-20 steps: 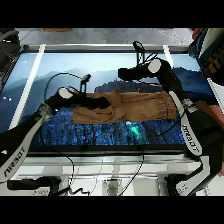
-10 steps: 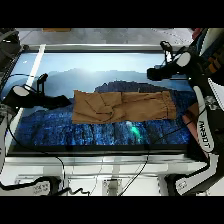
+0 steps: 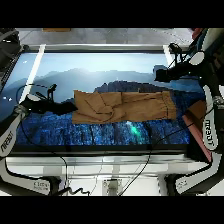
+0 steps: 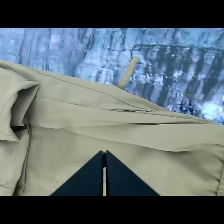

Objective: Fold the clothes and pants, and hang the long-sleeved shirts on hangers.

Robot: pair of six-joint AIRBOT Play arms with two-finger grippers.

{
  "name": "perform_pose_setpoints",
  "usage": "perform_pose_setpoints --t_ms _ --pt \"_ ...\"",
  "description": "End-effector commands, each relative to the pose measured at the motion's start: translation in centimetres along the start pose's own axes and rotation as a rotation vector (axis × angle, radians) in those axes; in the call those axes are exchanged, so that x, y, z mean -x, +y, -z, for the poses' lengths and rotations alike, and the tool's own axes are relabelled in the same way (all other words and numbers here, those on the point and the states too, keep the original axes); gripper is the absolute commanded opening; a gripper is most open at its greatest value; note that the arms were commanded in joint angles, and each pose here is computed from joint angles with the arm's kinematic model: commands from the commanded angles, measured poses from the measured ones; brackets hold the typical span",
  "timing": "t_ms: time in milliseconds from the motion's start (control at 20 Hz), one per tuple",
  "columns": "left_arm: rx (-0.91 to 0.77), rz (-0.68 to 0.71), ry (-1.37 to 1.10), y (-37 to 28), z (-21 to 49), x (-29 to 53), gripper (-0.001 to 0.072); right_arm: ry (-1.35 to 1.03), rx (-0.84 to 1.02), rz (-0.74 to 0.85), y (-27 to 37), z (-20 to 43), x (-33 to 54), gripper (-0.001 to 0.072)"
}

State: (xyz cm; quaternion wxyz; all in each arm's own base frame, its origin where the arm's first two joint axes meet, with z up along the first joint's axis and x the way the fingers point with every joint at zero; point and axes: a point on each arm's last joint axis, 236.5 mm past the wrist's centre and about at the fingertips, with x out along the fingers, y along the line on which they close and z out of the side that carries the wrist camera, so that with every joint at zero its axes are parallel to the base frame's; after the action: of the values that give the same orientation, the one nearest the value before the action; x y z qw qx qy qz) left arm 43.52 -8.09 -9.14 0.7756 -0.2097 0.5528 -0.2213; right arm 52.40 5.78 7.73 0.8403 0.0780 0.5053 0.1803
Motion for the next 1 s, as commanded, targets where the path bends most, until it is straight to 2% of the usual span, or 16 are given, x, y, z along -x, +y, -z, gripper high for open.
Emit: perform_pose_setpoints --t_ms 0,50,100,150,350,650,800,950 --pt "-0.008 0.030 -0.030 -1.2 -0.6 -2.6 0.0593 -0.005 0.005 -0.032 0.6 -0.1 0.1 0.0030" --pt "-0.021 0.034 -0.020 -1.8 -0.3 -3.1 0.0464 -0.005 0.005 -0.032 0.6 -0.1 0.1 0.0031" --pt "-0.032 0.041 -0.010 -2.4 -0.1 -3.4 0.0272 -0.005 0.005 -0.031 0.6 -0.1 0.1 0.0031" --pt "-0.046 0.053 -0.002 -3.1 -0.1 -3.3 0.0023 -0.005 0.005 -0.030 0.6 -0.1 0.1 0.0031" --pt "-0.139 0.130 -0.011 -7.7 -2.7 0.6 0.0013 0.016 0.082 -0.024 0.4 0.4 0.1 0.0031" --pt "-0.295 0.026 -0.236 -15.6 -9.1 13.0 0.0012 0.039 0.097 -0.094 1.9 1.2 -0.1 0.0031" --pt "-0.387 0.048 -0.201 -19.3 -6.7 15.1 0.0011 0.060 0.071 -0.205 4.6 2.3 -1.5 0.0031" --pt "-0.400 0.083 -0.152 -21.8 -4.5 15.3 0.0012 0.130 0.077 -0.265 7.9 5.0 -4.5 0.0031"
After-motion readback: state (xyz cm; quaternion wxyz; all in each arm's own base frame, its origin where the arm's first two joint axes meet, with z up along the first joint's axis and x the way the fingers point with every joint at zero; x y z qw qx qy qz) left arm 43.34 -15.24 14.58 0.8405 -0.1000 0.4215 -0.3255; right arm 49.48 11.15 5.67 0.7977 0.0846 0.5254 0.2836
